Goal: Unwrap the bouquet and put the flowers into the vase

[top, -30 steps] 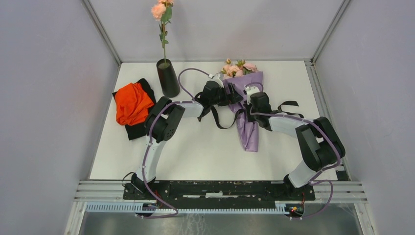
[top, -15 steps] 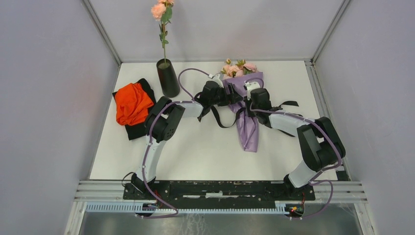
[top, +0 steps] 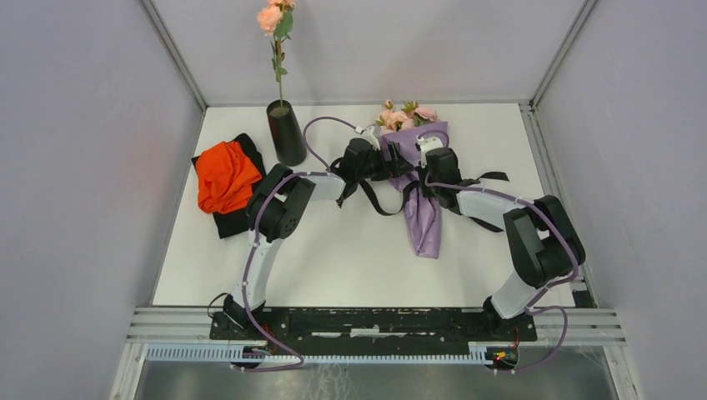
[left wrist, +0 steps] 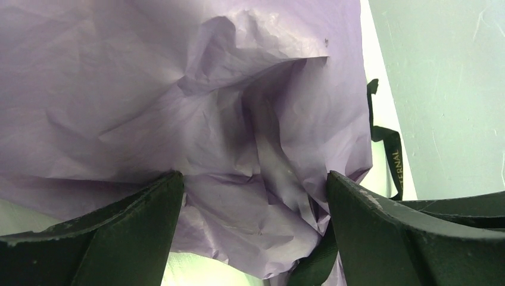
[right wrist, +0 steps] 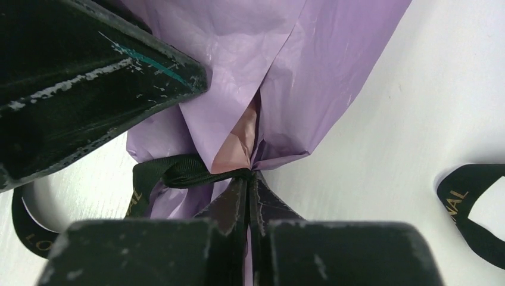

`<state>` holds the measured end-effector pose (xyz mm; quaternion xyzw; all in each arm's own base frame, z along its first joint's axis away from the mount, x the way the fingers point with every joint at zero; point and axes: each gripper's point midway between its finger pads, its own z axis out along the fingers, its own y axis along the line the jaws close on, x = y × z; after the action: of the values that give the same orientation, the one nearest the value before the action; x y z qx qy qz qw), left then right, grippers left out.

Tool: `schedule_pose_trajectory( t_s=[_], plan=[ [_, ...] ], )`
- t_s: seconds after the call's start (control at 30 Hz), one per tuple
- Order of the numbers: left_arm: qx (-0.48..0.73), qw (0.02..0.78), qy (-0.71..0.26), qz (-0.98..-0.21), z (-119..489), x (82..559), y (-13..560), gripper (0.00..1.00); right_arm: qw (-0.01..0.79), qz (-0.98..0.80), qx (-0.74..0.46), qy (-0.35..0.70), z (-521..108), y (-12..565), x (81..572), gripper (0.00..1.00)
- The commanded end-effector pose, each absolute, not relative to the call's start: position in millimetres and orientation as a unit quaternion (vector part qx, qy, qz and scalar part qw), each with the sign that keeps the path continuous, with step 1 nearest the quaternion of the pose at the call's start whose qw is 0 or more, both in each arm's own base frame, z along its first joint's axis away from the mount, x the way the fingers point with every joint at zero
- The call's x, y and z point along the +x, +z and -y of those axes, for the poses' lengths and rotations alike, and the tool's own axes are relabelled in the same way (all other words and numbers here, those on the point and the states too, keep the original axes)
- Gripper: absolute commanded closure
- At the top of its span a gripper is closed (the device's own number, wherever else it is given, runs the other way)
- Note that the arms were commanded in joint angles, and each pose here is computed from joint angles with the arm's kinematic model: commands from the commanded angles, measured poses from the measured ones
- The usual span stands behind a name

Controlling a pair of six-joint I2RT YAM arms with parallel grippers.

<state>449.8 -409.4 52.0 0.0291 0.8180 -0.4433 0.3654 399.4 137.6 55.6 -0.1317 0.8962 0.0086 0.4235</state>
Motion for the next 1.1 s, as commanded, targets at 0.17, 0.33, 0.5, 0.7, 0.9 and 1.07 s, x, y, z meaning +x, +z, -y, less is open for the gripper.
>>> schedule_pose_trajectory(
  t_s=[0.17, 0.33, 0.5, 0.7, 0.9, 1.07],
  plan=[
    [0.032, 0.320, -0.437, -0.840, 408.7, 431.5, 15.9, 0.04, 0.487, -0.865, -0.114, 0.030, -143.3, 110.0, 409.3, 0.72],
    [0.033, 0.315, -0.441, -0.840, 410.6, 429.4, 12.7, 0.04, 0.495, -0.861, -0.112, 0.029, -140.8, 118.7, 406.4, 1.00],
    [0.033, 0.314, -0.441, -0.840, 411.2, 429.0, 11.5, 0.04, 0.497, -0.860, -0.108, 0.028, -138.6, 121.5, 403.9, 0.99],
    [0.032, 0.311, -0.442, -0.841, 412.0, 428.8, 9.3, 0.04, 0.498, -0.860, -0.107, 0.023, -134.9, 121.7, 399.0, 0.69],
    [0.034, 0.308, -0.444, -0.841, 414.0, 426.9, 7.1, 0.04, 0.499, -0.860, -0.105, 0.018, -131.6, 119.1, 396.7, 1.00],
    [0.033, 0.306, -0.441, -0.843, 412.4, 425.4, 4.4, 0.04, 0.494, -0.863, -0.106, 0.017, -131.8, 113.7, 396.3, 1.00]
  ],
)
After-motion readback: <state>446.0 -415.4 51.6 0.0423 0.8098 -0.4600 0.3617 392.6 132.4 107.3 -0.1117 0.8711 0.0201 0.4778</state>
